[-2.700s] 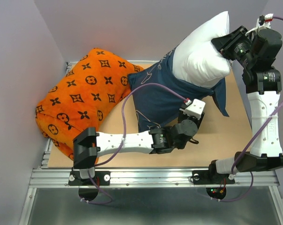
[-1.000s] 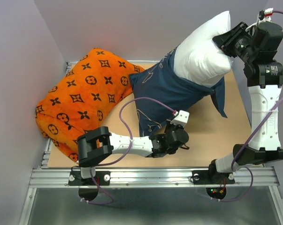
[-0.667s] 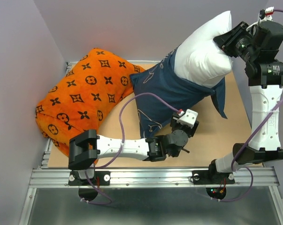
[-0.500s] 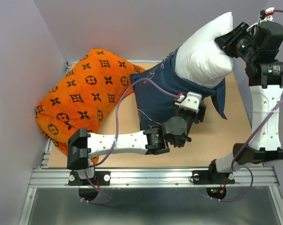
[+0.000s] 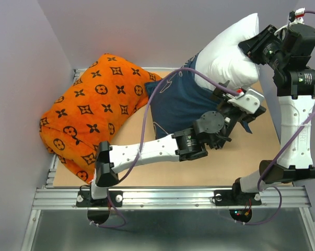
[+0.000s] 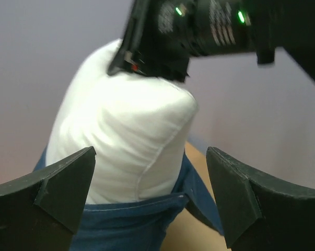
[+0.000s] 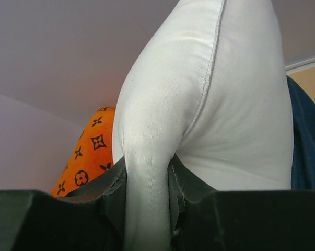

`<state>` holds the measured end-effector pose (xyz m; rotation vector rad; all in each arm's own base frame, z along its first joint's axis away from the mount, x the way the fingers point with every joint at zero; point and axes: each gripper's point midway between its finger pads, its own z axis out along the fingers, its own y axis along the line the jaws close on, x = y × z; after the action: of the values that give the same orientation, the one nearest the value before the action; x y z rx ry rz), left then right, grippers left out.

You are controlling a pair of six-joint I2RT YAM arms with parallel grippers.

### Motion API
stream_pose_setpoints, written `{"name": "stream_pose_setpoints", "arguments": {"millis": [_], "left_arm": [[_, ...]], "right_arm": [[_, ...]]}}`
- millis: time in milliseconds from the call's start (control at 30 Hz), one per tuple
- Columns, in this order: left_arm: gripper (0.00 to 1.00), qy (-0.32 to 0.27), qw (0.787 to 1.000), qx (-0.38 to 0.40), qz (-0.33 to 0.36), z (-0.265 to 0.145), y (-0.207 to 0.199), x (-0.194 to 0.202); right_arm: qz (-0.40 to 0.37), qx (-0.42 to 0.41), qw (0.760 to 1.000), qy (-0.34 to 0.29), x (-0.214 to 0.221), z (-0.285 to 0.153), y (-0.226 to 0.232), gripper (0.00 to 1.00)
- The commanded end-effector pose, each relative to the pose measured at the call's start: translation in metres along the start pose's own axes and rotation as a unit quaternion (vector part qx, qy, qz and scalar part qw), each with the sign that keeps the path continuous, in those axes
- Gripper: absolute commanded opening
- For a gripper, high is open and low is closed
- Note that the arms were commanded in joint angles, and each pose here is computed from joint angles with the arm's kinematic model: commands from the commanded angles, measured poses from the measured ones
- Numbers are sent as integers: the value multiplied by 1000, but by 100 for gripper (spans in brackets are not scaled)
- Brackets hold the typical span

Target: Remove the pillowcase from the pillow

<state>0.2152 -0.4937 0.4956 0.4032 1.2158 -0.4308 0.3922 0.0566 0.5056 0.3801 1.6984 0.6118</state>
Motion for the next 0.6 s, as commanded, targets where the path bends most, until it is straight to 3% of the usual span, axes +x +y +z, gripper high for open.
{"name": "stream_pose_setpoints", "arguments": {"millis": [0, 367, 567], "left_arm": [[99, -34, 997, 42, 58, 7, -7, -7], [99, -57, 990, -61, 114, 57, 31, 7], [99, -78, 986, -123, 82, 85, 68, -3]], "right_arm": [[-19, -84, 992, -88, -47, -40, 50, 1], [-15, -91, 993, -71, -36, -44, 50, 1], [-14, -96, 993, -65, -33, -47, 51, 1]]}}
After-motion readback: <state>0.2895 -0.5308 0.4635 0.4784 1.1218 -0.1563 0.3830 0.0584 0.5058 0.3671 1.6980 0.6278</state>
